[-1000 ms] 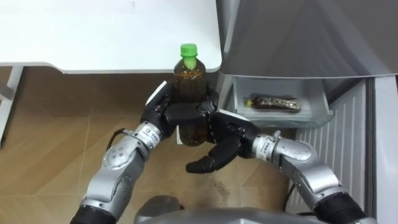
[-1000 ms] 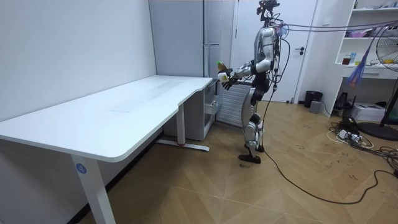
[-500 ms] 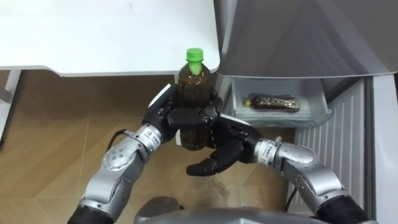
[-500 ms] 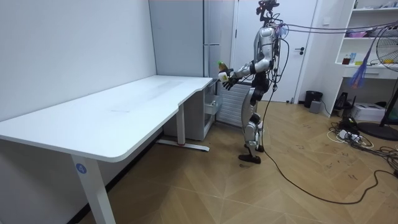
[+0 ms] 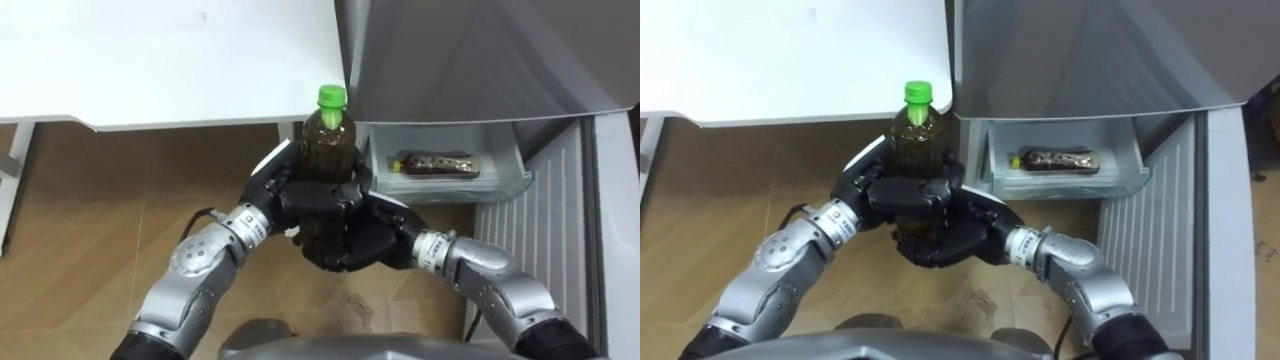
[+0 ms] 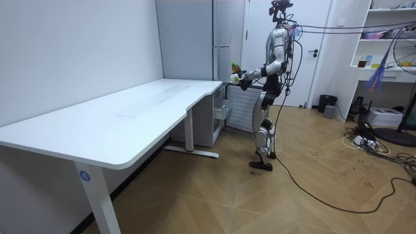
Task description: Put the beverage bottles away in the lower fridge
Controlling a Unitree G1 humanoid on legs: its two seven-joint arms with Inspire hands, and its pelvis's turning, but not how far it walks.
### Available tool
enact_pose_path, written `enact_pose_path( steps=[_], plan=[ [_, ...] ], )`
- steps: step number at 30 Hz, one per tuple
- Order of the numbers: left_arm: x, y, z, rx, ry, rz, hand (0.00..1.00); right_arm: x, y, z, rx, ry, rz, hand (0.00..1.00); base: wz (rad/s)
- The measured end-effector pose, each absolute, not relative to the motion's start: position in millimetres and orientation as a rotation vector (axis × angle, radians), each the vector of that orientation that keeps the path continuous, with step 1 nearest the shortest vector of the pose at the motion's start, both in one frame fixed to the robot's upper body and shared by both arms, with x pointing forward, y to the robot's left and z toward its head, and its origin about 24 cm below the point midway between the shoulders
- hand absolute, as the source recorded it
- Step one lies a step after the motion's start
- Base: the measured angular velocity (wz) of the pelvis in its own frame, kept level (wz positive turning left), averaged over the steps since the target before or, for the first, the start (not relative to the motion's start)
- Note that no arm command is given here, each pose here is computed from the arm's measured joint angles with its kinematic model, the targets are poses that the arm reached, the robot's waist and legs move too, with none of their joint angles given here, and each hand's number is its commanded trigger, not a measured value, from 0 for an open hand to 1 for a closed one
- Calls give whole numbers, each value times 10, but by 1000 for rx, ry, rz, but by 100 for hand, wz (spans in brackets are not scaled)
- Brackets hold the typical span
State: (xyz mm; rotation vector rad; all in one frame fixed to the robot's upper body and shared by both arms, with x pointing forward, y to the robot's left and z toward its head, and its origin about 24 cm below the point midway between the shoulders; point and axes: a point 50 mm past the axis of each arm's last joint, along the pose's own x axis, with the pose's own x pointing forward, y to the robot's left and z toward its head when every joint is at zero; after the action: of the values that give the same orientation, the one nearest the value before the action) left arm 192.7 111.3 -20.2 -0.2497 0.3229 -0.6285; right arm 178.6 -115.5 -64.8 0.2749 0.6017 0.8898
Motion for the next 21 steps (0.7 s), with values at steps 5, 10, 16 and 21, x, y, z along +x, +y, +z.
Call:
enact_pose_path(
  steps=[5, 10, 16, 21],
  plan=[
    [1902, 1103, -185, -232, 323, -673, 100, 1744, -1124, -668, 283, 620, 902, 100, 0],
    [1885, 1050, -182, -256, 325, -695, 100, 1722, -1093, -677, 288, 626, 910, 100, 0],
    [1880, 1051, -186, -253, 328, -697, 2, 1710, -1089, -683, 288, 630, 913, 100, 0],
    [1881, 1053, -186, -253, 328, -696, 0, 1708, -1087, -683, 288, 631, 915, 100, 0]
  ],
)
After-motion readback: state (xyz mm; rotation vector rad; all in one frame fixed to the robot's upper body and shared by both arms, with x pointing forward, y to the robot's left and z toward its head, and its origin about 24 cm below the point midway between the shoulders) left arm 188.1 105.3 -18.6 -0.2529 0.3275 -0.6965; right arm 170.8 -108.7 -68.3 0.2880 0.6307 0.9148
